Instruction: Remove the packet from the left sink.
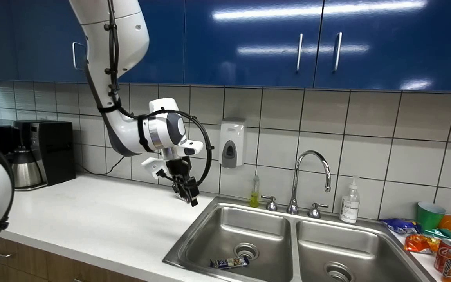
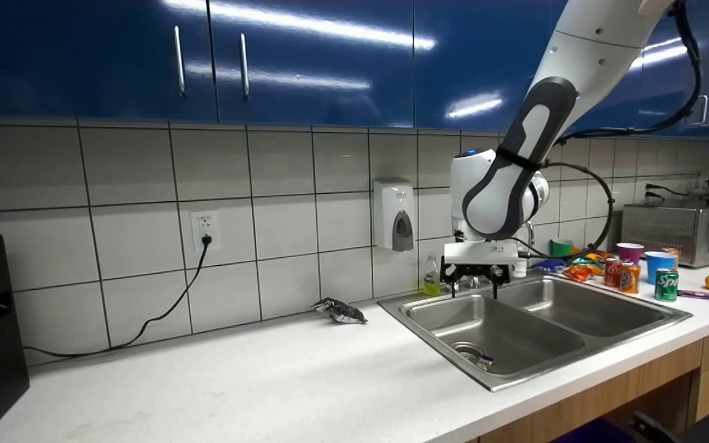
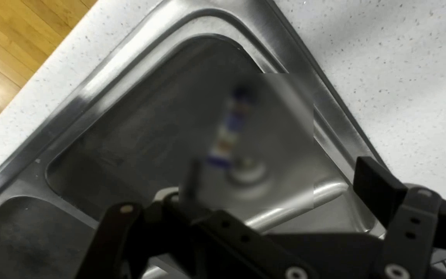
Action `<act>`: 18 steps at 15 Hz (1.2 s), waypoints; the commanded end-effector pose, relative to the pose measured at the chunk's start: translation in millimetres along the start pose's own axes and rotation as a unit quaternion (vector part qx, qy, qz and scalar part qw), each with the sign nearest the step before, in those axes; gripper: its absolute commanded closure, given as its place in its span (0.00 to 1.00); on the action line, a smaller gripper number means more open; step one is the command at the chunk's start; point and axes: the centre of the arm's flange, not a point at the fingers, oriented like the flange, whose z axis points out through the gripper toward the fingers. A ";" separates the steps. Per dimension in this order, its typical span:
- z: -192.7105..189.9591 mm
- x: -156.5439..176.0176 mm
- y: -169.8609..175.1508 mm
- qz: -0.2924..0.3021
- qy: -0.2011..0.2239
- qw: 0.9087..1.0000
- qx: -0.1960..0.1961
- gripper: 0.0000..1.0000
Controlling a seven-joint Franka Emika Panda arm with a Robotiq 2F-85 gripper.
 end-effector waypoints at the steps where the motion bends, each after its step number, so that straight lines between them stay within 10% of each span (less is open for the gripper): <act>1: 29.9 13.8 -14.0 0.018 0.006 1.000 -0.003 0.00; 18: 131.7 46.8 4.6 0.080 0.019 0.996 -0.027 0.00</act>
